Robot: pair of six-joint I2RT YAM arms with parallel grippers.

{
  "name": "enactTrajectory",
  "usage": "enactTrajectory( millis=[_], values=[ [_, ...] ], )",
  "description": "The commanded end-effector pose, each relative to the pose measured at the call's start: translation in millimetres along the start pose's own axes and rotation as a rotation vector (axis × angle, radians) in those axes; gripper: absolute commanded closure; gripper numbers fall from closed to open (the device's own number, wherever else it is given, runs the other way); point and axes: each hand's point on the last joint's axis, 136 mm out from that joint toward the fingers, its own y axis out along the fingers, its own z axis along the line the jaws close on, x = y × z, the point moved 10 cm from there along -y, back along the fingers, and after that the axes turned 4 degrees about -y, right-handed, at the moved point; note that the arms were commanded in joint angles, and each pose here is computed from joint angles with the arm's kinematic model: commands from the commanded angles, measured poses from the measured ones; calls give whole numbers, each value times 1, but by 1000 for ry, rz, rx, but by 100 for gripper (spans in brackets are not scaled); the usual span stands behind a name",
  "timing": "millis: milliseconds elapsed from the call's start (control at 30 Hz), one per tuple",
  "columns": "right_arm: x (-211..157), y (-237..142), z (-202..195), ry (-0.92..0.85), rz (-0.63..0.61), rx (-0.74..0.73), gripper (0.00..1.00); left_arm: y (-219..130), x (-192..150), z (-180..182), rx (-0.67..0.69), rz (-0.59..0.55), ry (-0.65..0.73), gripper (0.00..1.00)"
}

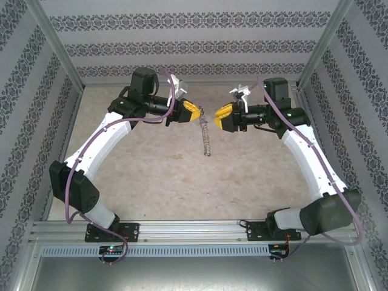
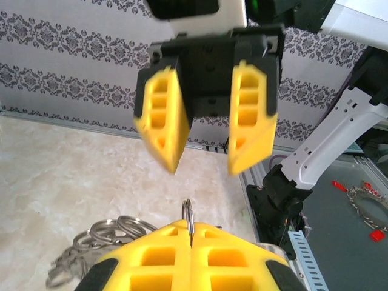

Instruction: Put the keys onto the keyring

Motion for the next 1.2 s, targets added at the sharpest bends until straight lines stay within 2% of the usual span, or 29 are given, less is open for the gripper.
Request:
enactTrajectory(
  millis=[0,367,900,1067,1167],
  values=[
    [14,1,4,-41,-46,59,61,-5,14,-16,-43,-36,79,100],
    [27,28,-2,-67,-39,115,65,-6,15,-18,-51,-36,80,100],
    [30,40,-10,-60,-40,131,67,-5,14,-19,-65,-33,72,100],
    [32,42,-11,-62,-41,135,71,-5,13,-18,-66,-31,66,100],
    [32,43,-12,-61,-39,143,84,-4,14,-18,-67,-32,68,100]
  ],
)
